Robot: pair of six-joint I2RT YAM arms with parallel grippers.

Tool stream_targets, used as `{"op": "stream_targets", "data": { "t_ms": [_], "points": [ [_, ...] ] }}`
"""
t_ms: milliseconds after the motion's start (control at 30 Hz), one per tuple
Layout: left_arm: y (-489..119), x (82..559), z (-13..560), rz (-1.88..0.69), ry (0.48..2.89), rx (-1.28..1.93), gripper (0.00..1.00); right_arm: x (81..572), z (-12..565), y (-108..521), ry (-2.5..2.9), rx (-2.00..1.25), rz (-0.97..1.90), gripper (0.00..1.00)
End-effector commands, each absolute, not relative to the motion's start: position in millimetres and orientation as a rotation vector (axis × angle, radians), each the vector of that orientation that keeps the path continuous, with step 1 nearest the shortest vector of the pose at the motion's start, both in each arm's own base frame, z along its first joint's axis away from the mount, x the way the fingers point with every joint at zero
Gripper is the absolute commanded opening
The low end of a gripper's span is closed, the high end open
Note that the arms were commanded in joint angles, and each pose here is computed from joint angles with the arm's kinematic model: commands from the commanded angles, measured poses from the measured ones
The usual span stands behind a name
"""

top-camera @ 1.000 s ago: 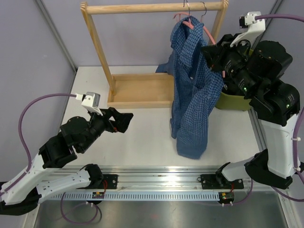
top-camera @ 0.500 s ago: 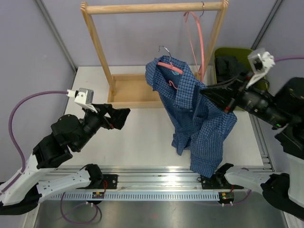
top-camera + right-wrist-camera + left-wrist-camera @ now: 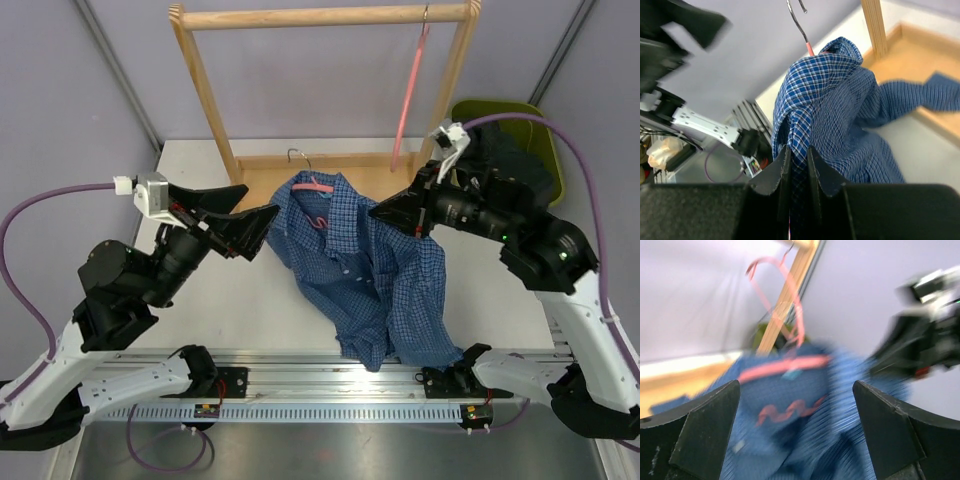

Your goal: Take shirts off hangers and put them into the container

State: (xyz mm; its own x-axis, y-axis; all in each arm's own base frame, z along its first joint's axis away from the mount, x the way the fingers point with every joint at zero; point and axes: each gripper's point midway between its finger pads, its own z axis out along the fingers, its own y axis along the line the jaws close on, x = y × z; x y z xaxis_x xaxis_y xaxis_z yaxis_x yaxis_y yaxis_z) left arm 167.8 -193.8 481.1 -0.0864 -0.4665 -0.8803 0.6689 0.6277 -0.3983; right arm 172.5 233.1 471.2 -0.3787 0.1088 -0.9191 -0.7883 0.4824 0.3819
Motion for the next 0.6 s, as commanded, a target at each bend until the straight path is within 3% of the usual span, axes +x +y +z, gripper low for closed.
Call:
{"op": "stream_targets", "data": {
  "t_ms": [0,567],
  "points": [
    [-195.2,157.3,529.5,-1.044,1.156,0.189,0.99,178.0,488.7,235.6,1.599,-0.541,1.104,0.00],
    [-253.4,216.5,474.8,-0.995,1.308,0.067,0.98,176.6,496.6,233.2,1.557,-0.501,1.125,0.00]
  ]
}}
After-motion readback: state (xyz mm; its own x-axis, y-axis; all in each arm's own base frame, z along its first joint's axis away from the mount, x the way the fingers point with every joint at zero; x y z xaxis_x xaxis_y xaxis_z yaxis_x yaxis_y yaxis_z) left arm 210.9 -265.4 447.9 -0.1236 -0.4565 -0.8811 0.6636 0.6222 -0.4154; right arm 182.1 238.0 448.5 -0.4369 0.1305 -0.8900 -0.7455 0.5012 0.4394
